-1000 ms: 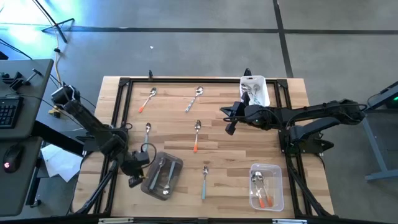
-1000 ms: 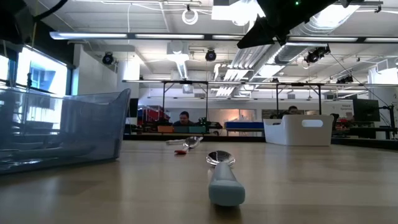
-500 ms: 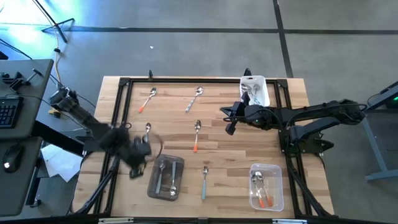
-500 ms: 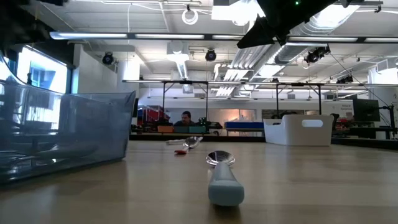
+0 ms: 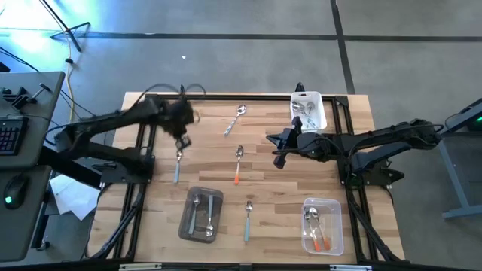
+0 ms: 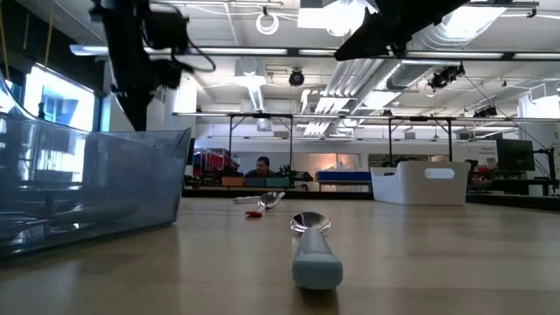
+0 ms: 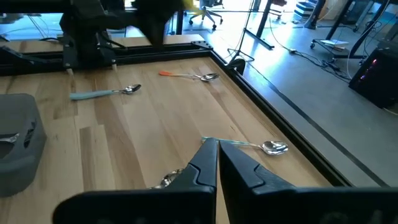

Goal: Sort silverware by color (type)
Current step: Put the top orange spoon into the transparent bin

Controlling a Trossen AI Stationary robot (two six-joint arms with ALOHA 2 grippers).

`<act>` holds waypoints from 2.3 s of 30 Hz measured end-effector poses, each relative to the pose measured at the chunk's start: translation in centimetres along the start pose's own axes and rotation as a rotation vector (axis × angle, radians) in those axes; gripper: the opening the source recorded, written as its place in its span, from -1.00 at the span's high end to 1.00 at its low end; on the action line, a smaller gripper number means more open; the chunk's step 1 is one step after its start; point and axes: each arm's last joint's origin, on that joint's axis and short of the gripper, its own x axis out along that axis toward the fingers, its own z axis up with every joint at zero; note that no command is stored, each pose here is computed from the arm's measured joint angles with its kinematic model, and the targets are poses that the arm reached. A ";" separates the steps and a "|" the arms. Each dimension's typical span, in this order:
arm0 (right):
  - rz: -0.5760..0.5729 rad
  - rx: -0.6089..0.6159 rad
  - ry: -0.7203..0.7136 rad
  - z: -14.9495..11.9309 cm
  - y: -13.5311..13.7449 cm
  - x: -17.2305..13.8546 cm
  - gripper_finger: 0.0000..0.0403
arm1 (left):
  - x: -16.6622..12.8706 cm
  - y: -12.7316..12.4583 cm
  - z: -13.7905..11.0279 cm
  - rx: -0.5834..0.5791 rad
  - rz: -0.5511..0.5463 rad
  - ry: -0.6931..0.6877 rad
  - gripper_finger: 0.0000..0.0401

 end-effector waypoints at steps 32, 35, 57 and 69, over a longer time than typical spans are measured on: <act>0.001 -0.057 0.003 0.0 0.1 -0.1 1.00 | 13.1 14.4 3.8 -0.320 0.041 0.311 0.28; 0.001 -0.057 0.003 -0.1 0.1 -0.1 1.00 | 13.6 14.7 3.6 -0.308 0.037 0.325 0.37; -0.002 -0.094 0.040 -0.5 0.1 -0.1 1.00 | 7.6 14.4 4.4 -0.277 0.034 0.070 0.99; -0.226 -0.043 0.020 -2.2 2.9 2.1 1.00 | -0.6 5.6 1.9 -0.222 -0.183 -0.762 0.99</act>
